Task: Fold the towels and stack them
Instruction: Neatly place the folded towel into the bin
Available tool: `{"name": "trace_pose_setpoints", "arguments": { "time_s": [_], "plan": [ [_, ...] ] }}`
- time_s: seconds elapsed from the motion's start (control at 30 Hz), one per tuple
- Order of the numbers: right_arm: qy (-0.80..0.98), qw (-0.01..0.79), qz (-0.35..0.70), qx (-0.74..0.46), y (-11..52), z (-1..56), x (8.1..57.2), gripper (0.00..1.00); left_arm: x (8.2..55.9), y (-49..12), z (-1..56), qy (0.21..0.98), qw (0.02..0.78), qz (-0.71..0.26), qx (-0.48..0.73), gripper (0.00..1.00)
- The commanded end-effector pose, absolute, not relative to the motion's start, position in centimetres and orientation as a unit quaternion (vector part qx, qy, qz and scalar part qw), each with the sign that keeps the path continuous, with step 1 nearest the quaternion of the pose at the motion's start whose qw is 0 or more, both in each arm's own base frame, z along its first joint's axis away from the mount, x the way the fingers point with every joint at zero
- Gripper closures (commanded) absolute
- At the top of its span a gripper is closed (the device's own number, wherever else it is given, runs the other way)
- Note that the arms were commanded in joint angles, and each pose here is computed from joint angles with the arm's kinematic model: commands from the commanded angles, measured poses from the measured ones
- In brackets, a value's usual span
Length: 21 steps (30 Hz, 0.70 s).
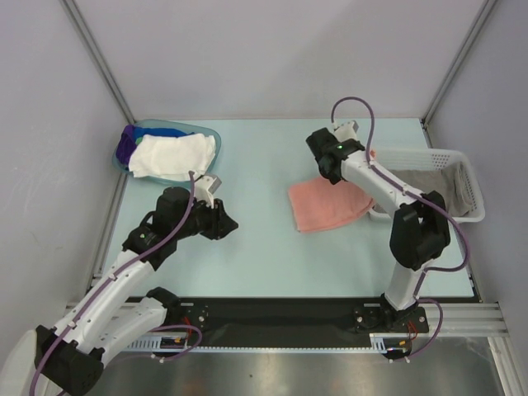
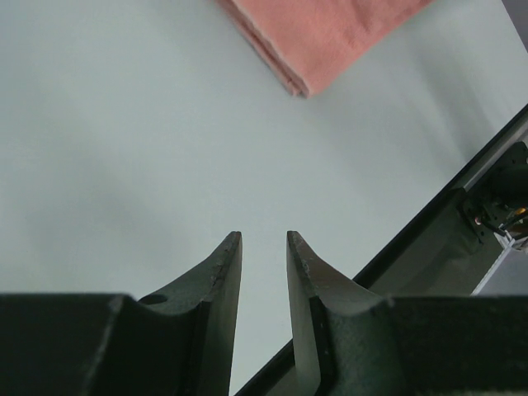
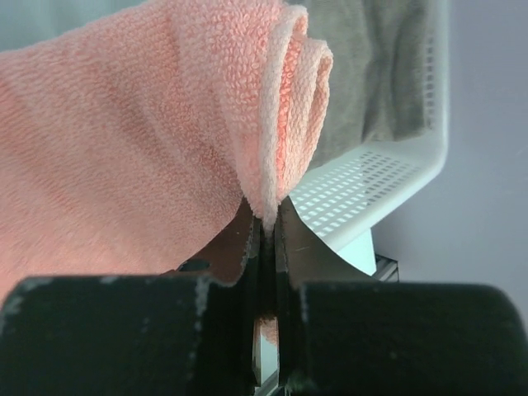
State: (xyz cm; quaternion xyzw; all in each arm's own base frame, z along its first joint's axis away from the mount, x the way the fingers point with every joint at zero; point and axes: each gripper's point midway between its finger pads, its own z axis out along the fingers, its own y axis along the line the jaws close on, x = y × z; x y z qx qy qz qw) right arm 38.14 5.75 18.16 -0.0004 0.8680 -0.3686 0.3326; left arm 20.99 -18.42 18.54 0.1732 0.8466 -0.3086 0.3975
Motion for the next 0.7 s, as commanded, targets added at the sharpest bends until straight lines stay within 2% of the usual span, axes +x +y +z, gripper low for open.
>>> {"name": "trace_pose_setpoints", "arguments": {
  "time_s": [0.0, 0.27, 0.43, 0.67],
  "plan": [
    [0.852, 0.377, -0.361, 0.027, 3.5, 23.9, 38.6, 1.00, 20.3, -19.0, 19.4, 0.829, 0.409, -0.327, 0.199, 0.67],
    [0.842, 0.375, -0.381, 0.079, -3.8, 26.1, 37.9, 1.00, 20.3, -19.2, 18.9, 0.832, 0.399, -0.329, 0.201, 0.66],
    [0.836, 0.400, -0.359, 0.111, -7.7, 27.0, 38.4, 1.00, 20.2, -19.1, 18.4, 0.837, 0.393, -0.326, 0.198, 0.66],
    [0.826, 0.417, -0.345, 0.156, -12.2, 25.7, 39.2, 1.00, 20.2, -19.2, 18.2, 0.838, 0.390, -0.327, 0.200, 0.67]
  ]
}}
